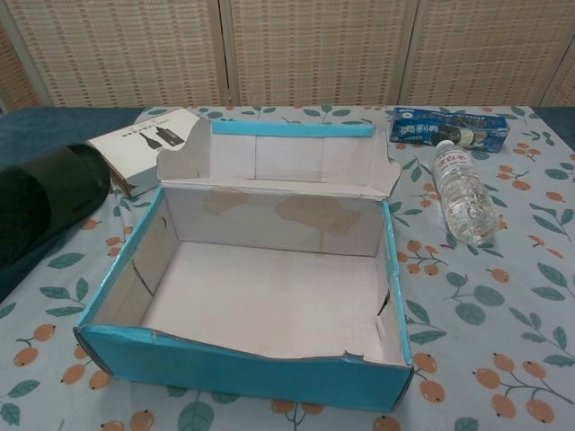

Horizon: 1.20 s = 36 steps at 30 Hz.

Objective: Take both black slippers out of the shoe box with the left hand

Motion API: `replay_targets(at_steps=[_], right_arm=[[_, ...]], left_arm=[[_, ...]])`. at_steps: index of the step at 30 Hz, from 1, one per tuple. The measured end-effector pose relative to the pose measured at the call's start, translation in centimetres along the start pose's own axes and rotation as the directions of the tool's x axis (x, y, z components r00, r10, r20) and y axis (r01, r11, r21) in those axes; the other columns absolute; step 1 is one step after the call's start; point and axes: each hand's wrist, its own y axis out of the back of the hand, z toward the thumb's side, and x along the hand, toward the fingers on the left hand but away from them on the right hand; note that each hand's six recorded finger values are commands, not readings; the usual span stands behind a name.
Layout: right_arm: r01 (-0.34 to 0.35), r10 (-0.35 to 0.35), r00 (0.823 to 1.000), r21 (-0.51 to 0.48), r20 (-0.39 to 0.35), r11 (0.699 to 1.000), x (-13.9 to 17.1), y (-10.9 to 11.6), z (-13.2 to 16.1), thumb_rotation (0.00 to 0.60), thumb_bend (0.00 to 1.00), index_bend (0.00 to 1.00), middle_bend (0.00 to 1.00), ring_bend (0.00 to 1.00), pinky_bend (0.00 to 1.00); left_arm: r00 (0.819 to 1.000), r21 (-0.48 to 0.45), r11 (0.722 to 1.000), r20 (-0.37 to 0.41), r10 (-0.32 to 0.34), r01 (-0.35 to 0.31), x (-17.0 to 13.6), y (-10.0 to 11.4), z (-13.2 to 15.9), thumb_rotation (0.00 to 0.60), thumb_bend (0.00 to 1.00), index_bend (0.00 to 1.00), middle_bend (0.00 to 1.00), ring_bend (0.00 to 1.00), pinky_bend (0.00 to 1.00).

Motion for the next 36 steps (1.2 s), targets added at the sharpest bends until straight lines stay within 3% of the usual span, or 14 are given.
replay_targets(at_steps=[5,12,21,24,26,28,30,36], right_arm=[[0.008,-0.008,1.000,-0.004,-0.002,1.000,0.2,0.3,0.0,0.567,0.18,0.00,0.00,0.00,0.00],[0.014,-0.014,1.000,-0.011,0.001,1.000,0.3,0.6,-0.2,0.568,0.18,0.00,0.00,0.00,0.00],[0.018,-0.018,1.000,-0.017,-0.002,1.000,0.5,0.9,-0.3,0.569,0.18,0.00,0.00,0.00,0.00],[0.015,-0.015,1.000,-0.017,-0.005,1.000,0.6,0.8,-0.2,0.569,0.18,0.00,0.00,0.00,0.00],[0.010,-0.010,1.000,-0.017,-0.012,1.000,0.6,0.7,-0.1,0.568,0.18,0.00,0.00,0.00,0.00],[0.008,-0.008,1.000,-0.019,-0.015,1.000,0.7,0.7,0.0,0.568,0.18,0.00,0.00,0.00,0.00],[0.010,-0.011,1.000,-0.020,-0.014,1.000,0.7,0.8,0.0,0.570,0.18,0.00,0.00,0.00,0.00],[-0.003,0.003,1.000,-0.018,-0.022,1.000,0.7,0.5,0.2,0.568,0.18,0.00,0.00,0.00,0.00]], left_arm=[[0.999,0.051,0.998,-0.005,-0.039,0.039,0.0,-2.4,0.1,0.600,0.33,0.00,0.00,0.00,0.07],[0.998,0.099,0.994,0.033,-0.047,0.043,0.0,-3.8,1.4,0.600,0.32,0.00,0.00,0.00,0.06],[0.997,0.173,0.984,0.073,0.039,-0.051,-0.5,-2.9,2.9,0.600,0.31,0.00,0.00,0.00,0.06],[0.996,0.236,0.969,0.073,0.057,-0.073,-0.4,-2.9,2.7,0.600,0.31,0.00,0.00,0.00,0.06],[0.996,0.315,0.945,0.063,0.067,-0.084,-0.1,-3.0,2.1,0.600,0.31,0.00,0.00,0.00,0.06],[0.997,0.388,0.919,0.041,0.063,-0.074,0.1,-3.3,1.1,0.600,0.31,0.00,0.00,0.00,0.06],[0.998,0.406,0.912,0.025,0.052,-0.058,0.2,-3.7,0.6,0.600,0.31,0.00,0.00,0.00,0.06],[0.999,0.339,0.940,-0.025,-0.034,0.041,0.3,-5.7,-0.3,0.600,0.36,0.00,0.00,0.00,0.07]])
